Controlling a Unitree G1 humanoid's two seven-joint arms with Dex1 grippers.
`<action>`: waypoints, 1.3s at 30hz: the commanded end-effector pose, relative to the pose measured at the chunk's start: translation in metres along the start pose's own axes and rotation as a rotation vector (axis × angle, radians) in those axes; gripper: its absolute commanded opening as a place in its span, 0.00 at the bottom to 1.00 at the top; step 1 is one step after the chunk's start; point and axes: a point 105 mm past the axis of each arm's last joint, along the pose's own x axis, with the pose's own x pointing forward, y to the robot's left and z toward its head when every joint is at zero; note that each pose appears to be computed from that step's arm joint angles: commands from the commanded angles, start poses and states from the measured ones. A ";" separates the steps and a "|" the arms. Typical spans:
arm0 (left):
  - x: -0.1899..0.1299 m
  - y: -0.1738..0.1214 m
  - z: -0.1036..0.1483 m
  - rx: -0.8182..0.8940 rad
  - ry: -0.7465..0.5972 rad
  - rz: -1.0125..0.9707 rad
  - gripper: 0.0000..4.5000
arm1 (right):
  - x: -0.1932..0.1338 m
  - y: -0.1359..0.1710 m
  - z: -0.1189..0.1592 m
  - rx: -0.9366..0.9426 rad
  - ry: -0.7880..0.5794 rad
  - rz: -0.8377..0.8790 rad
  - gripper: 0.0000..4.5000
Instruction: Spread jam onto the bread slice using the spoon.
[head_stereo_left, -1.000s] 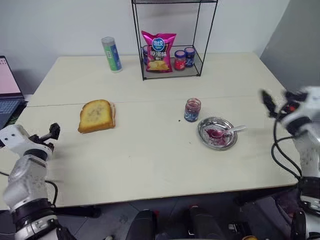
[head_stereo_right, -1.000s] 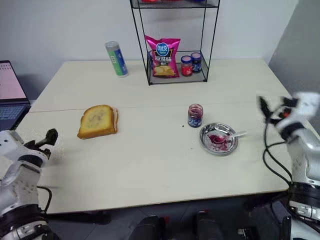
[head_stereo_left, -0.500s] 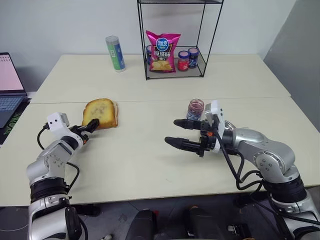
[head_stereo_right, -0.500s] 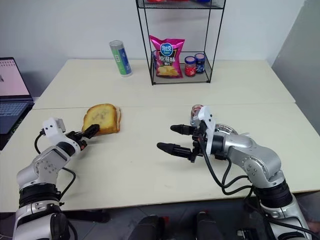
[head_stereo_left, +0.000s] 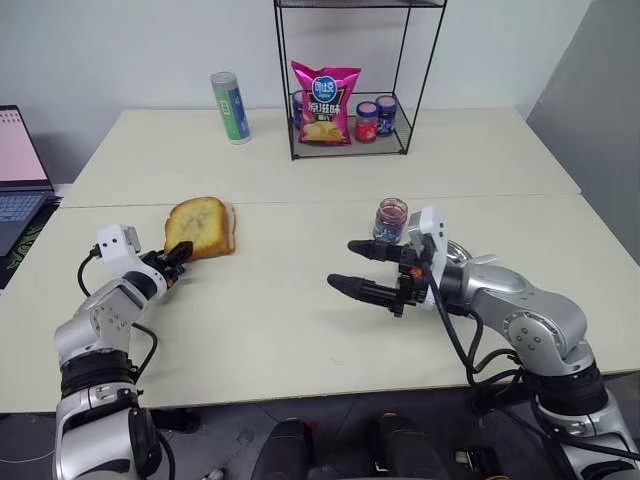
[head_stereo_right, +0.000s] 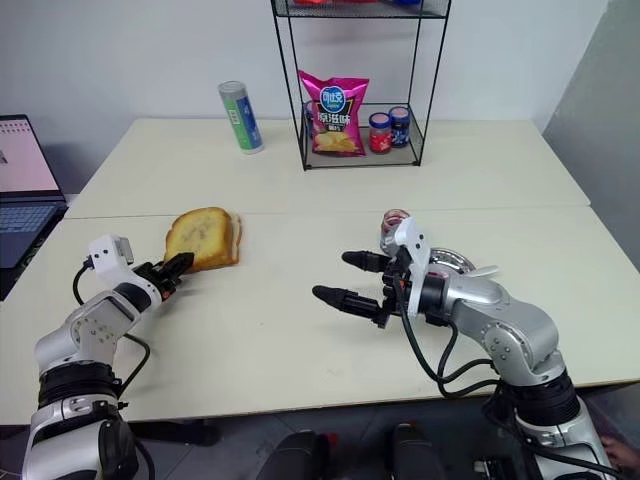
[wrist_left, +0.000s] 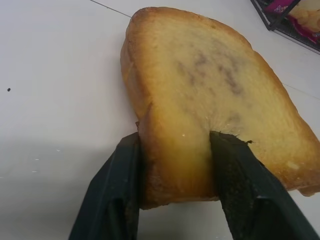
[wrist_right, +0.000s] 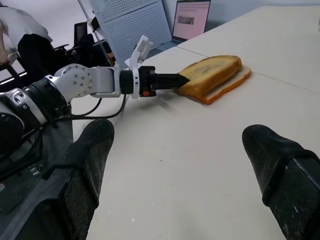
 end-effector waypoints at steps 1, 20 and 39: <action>-0.006 0.009 0.006 0.035 -0.010 0.041 0.26 | -0.003 0.002 0.010 -0.046 -0.037 -0.004 1.00; -0.041 -0.106 0.093 0.264 -0.201 -0.426 0.00 | -0.034 0.010 0.016 -0.018 0.005 -0.004 1.00; -0.019 -0.135 0.058 0.322 -0.121 -0.420 0.00 | -0.058 0.016 0.013 0.030 0.031 -0.099 1.00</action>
